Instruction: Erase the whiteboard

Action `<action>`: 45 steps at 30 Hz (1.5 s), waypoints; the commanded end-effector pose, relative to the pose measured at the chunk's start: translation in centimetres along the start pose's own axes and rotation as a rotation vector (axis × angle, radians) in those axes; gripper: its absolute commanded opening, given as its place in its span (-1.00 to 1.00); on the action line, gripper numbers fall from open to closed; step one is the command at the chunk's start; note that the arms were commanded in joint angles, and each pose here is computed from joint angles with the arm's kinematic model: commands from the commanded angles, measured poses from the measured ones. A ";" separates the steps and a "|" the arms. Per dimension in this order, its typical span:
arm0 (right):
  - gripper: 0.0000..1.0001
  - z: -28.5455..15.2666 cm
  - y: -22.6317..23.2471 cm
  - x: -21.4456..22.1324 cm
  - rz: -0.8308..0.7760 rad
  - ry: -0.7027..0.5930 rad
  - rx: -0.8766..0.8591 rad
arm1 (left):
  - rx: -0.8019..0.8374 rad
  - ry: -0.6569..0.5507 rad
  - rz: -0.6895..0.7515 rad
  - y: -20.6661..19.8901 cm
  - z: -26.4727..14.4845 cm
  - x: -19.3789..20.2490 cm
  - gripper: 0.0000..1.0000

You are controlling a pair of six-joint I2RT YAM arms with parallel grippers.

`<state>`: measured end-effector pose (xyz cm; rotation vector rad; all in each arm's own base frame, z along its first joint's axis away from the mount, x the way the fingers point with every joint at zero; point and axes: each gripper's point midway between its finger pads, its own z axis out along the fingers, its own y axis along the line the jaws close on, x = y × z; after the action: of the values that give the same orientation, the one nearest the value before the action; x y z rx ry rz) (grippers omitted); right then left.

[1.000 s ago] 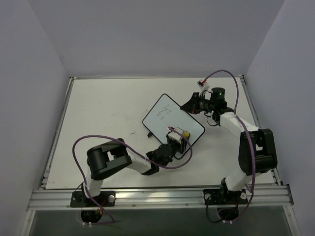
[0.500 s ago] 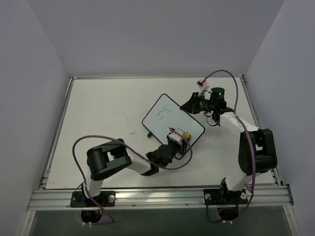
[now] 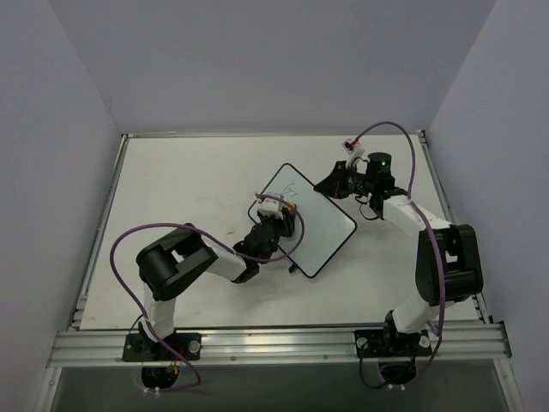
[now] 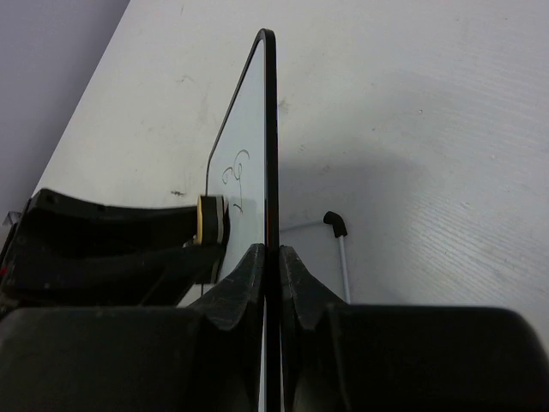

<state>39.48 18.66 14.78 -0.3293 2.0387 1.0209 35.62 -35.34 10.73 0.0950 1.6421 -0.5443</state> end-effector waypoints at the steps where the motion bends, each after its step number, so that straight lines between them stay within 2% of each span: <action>1: -1.00 0.3 3.3 0.4 -0.018 0.042 -0.105 | -0.162 0.249 0.117 7.1 -1.4 6.8 -0.95; 7: -1.00 0.4 3.3 0.4 -0.019 0.043 -0.104 | -0.215 0.258 0.083 9.8 -0.5 6.2 -0.95; 14: -1.00 0.4 3.4 0.5 -0.020 0.045 -0.106 | -0.173 0.237 0.084 8.5 0.7 4.7 -0.95; 20: -1.00 0.4 3.4 0.5 -0.024 0.046 -0.105 | -0.061 0.220 0.102 4.9 1.5 3.4 -0.95; 30: -1.00 0.4 3.4 0.4 -0.028 0.044 -0.104 | 0.175 0.227 0.125 -4.7 0.3 2.7 -0.95; 33: -1.00 0.4 3.4 0.4 -0.027 0.046 -0.103 | 0.198 0.238 0.112 -5.6 0.1 3.0 -0.95; 37: -1.00 0.4 3.4 0.4 -0.029 0.046 -0.104 | 0.165 0.250 0.114 -4.8 0.8 2.7 -0.95; 45: -1.00 0.4 3.6 0.5 -0.033 0.049 -0.111 | -0.024 0.298 0.095 2.5 3.0 2.4 -0.95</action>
<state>39.56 18.66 14.64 -0.3325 2.0447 1.0028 37.60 -39.04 14.01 0.2426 1.7083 -0.6160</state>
